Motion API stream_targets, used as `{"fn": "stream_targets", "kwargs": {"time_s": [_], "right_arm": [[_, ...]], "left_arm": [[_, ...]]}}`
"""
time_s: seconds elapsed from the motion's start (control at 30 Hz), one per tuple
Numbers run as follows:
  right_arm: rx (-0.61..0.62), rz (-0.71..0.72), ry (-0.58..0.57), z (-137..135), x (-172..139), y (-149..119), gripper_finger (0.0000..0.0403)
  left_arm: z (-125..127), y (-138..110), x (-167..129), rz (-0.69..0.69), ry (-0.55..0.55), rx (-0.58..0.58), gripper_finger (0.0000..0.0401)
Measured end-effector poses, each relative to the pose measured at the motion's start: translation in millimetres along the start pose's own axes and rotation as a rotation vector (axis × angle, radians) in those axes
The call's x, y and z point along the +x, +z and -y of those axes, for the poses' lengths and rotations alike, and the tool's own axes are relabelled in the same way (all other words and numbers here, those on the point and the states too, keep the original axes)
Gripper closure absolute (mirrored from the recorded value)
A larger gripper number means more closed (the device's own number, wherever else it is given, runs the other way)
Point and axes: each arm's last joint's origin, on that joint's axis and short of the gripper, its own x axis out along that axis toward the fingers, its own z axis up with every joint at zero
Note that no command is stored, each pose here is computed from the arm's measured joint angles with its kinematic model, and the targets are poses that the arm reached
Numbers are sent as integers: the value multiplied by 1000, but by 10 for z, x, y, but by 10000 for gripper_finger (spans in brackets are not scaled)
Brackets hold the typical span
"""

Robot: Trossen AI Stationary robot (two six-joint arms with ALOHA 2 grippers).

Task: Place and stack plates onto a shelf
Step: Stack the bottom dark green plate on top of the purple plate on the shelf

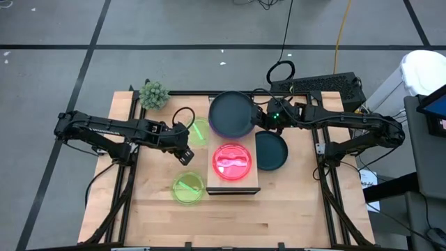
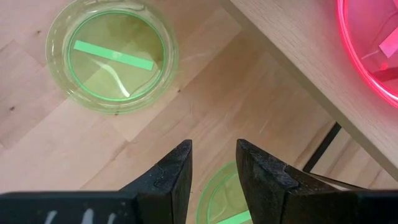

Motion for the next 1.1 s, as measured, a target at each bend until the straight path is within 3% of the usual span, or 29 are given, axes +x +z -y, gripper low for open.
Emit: {"fn": "stream_targets", "kwargs": {"time_s": [1.1], "right_arm": [[-5,33,-30,27,0,11,394]], "left_arm": [[0,1,1,1,1,3,272]]}}
